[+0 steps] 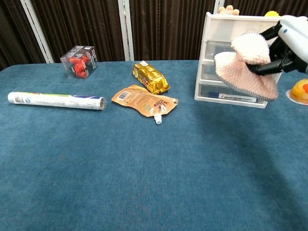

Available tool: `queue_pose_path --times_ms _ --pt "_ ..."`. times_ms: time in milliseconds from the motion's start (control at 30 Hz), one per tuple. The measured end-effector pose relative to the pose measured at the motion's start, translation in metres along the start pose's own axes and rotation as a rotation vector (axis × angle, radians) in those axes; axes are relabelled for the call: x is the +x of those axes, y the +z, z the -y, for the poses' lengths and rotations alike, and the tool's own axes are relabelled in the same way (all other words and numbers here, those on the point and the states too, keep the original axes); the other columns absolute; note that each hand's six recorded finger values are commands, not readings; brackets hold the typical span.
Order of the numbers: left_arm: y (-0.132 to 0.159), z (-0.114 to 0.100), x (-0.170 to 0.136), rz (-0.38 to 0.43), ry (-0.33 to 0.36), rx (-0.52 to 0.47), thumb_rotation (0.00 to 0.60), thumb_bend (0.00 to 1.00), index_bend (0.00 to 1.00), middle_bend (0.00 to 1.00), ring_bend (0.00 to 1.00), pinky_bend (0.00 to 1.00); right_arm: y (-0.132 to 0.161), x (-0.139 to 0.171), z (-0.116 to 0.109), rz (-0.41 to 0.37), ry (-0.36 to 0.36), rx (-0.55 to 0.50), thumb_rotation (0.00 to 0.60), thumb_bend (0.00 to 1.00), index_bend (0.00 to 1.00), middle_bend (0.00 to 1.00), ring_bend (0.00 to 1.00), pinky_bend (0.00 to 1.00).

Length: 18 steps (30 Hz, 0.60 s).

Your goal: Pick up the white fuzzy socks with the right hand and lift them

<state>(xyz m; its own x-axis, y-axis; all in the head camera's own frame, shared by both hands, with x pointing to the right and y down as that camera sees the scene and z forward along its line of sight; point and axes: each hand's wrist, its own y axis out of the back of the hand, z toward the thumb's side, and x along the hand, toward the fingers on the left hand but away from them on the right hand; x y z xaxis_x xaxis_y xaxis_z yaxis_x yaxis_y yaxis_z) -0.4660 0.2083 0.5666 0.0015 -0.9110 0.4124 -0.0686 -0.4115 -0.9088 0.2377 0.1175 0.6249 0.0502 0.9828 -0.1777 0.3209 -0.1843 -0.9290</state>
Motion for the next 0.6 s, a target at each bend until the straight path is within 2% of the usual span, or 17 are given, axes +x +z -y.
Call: queue_pose_path --times_ms 267,600 --pt "0.0 0.0 0.0 -0.003 0.002 -0.001 0.6 0.02 0.0 0.0 0.0 0.0 -0.006 -0.014 -0.011 0.011 -0.032 0.016 0.6 0.42 0.65 1.0 0.97 0.91" --pt "0.0 0.0 0.0 -0.004 0.001 -0.001 0.6 0.02 0.0 0.0 0.0 0.0 -0.018 -0.021 -0.013 0.036 -0.039 0.032 0.6 0.42 0.65 1.0 0.97 0.91"
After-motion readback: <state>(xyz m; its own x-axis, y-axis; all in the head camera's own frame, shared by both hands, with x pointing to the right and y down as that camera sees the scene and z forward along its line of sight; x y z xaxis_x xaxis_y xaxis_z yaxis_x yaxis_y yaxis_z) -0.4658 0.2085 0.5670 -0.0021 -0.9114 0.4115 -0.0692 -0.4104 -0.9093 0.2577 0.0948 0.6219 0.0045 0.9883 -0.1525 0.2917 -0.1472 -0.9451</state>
